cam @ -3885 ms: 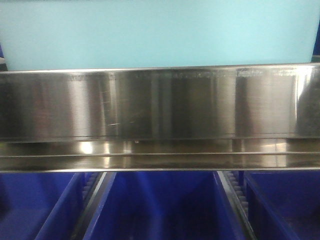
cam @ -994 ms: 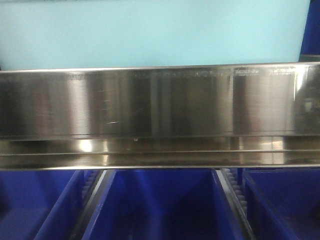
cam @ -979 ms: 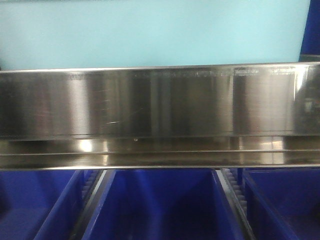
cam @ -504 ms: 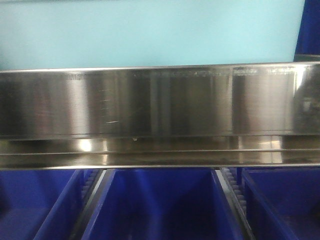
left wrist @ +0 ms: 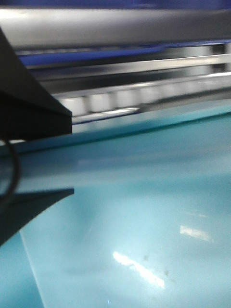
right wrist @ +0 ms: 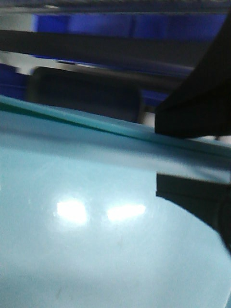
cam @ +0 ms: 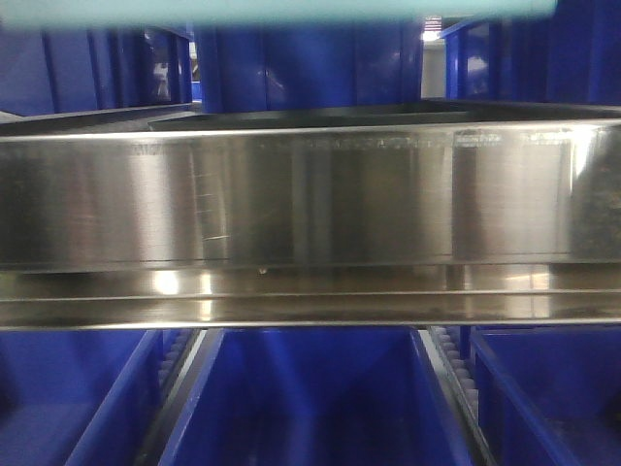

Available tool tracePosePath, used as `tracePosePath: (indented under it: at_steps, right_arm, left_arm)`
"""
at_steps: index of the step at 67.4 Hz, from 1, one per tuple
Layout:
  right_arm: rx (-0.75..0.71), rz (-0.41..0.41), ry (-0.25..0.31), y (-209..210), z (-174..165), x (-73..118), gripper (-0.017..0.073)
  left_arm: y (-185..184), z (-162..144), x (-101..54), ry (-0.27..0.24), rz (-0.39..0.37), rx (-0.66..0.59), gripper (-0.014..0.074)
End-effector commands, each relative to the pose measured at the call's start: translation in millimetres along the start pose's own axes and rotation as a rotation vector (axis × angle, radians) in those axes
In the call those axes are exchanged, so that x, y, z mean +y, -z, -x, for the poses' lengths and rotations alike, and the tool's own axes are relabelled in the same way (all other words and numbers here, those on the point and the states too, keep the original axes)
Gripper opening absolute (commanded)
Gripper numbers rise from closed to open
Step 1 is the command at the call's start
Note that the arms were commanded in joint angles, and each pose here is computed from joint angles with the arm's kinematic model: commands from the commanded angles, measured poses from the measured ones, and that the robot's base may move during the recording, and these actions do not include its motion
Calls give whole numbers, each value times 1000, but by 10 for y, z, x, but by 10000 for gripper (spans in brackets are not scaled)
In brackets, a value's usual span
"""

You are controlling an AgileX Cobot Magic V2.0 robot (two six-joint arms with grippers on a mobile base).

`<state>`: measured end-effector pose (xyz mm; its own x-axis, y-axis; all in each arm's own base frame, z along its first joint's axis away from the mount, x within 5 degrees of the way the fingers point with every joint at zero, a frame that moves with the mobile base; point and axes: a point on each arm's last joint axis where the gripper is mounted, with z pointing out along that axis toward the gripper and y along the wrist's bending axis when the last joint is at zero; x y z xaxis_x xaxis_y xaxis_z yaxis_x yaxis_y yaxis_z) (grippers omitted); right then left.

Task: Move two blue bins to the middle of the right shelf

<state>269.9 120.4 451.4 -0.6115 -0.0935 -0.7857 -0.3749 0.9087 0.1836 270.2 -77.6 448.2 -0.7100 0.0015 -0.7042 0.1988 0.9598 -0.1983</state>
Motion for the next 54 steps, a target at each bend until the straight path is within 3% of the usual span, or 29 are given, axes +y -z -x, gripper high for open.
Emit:
tracePosePath:
  at_steps: [1, 12, 54]
  right_arm:
    - [-136, 12, 34, 275, 194, 49, -154]
    - [-185, 19, 40, 404, 279, 76, -154]
    - [-176, 18, 39, 399, 269, 75, -154]
  left_arm:
    - [360, 181, -93, -17, -57, -188, -111]
    - [517, 271, -126, -23, -69, -252, -111]
    - [496, 219, -117, -25, -59, -189, -111]
